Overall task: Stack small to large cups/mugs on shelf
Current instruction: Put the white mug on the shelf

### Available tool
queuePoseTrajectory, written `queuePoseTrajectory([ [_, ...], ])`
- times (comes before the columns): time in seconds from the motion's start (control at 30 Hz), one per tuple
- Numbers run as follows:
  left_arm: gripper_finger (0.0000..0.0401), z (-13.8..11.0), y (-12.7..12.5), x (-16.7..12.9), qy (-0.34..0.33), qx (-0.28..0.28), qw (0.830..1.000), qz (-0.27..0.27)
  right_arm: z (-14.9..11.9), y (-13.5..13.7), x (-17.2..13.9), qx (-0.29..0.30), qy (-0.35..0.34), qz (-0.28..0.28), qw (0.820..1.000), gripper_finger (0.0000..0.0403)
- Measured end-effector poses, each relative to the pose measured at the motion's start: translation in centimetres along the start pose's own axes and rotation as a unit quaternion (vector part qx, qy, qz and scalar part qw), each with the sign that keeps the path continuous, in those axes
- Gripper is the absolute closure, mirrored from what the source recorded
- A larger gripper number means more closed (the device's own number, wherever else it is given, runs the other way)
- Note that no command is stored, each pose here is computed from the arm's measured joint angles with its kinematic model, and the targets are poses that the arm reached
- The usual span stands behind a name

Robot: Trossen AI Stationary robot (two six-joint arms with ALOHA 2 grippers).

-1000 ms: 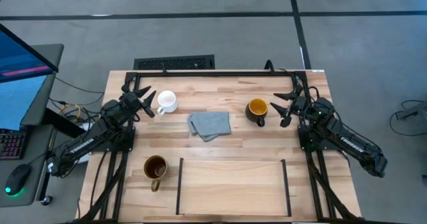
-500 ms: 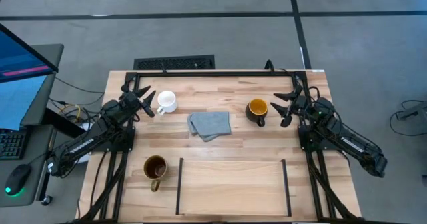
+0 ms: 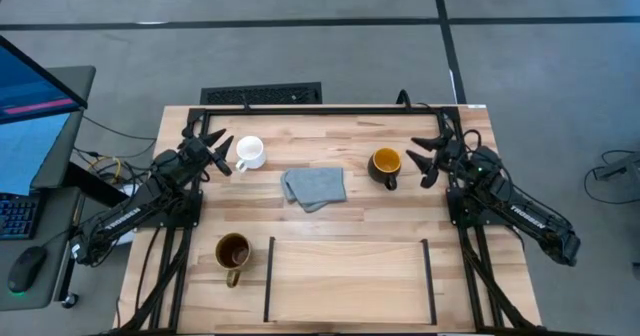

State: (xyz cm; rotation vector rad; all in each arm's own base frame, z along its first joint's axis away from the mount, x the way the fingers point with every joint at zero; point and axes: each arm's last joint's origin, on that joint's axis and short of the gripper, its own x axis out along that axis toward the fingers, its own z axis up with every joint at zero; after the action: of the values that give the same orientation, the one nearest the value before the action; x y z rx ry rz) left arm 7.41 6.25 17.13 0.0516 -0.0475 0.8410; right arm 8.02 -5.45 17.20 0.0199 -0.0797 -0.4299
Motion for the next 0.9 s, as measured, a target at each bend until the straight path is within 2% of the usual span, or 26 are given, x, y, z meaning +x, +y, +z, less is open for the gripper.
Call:
queuePoseTrajectory([
  [0.2, 0.0255, 0.0, 0.0, 0.0, 0.000, 0.012, 1.000, -0.008, 0.3, 0.0, 0.0, -0.008, -0.017, 0.001, 1.000, 0.0163],
  [0.5, 0.0255, 0.7, -0.4, -0.1, 0.004, 0.011, 0.997, -0.075, 0.3, 0.0, 0.0, -0.009, -0.018, -0.005, 1.000, 0.0163],
  [0.67, 0.0255, 1.8, -0.4, -0.2, 0.013, -0.004, 0.997, -0.079, 0.3, -0.2, 0.0, -0.008, -0.018, -0.031, 0.999, 0.0163],
  [0.9, 0.0255, 3.2, -0.7, 0.4, 0.046, -0.007, 0.991, -0.124, 0.3, -0.4, 0.0, -0.009, -0.020, -0.068, 0.997, 0.0163],
])
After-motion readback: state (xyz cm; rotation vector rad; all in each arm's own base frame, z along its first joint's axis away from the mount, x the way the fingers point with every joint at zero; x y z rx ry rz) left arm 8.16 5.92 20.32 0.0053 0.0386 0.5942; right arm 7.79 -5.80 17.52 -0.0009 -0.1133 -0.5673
